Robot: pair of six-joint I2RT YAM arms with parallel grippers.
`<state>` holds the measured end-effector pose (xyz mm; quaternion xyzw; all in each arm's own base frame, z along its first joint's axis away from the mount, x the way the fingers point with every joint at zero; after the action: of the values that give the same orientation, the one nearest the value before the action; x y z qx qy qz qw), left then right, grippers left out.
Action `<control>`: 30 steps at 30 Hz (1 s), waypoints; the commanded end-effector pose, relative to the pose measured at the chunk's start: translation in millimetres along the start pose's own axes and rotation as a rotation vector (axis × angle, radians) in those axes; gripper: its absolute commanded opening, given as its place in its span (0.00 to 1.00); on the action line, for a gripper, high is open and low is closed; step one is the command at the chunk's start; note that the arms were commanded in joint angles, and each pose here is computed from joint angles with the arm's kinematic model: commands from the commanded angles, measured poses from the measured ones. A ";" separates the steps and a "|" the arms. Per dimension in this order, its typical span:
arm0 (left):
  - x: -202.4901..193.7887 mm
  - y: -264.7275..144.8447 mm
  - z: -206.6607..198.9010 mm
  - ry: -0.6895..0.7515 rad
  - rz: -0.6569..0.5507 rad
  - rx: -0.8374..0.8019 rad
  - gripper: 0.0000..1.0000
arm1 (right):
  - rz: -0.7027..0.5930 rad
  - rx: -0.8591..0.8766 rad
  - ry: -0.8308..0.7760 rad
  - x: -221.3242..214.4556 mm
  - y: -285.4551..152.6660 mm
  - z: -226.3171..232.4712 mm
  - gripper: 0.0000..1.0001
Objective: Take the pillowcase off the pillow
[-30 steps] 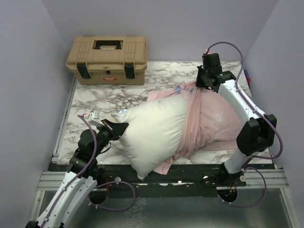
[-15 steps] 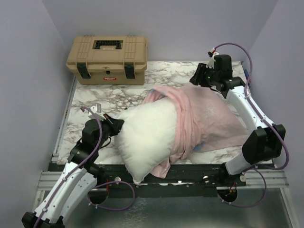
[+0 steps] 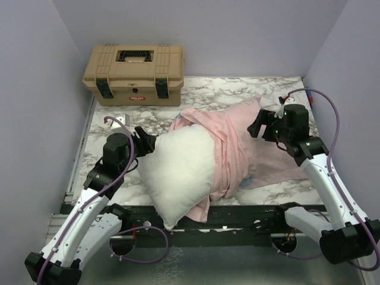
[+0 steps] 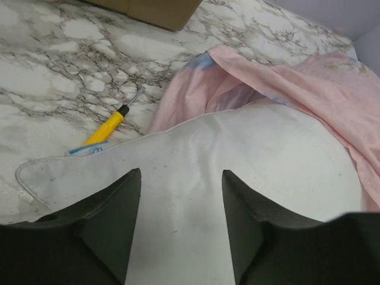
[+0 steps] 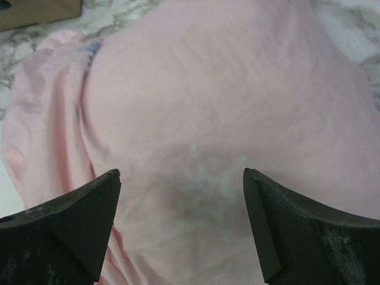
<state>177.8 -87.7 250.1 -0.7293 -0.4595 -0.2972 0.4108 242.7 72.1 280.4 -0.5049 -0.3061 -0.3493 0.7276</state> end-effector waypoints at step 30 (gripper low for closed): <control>-73.5 5.9 -131.3 0.637 0.222 -0.107 0.81 | 0.085 0.290 0.016 -18.2 87.1 41.5 0.96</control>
<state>152.0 -229.0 261.8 -0.7199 -0.1989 -0.4797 0.4604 319.7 141.5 226.4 -0.4036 -0.3189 -0.2698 0.8140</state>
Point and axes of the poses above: each gripper's point midway between its finger pads, its own y axis out along the fingers, its own z axis along the line the jaws close on, x = y × z, the point moved 9 cm from there along -y, back along the fingers, and after that the axes turned 2 degrees about -y, right-handed, at the moved point
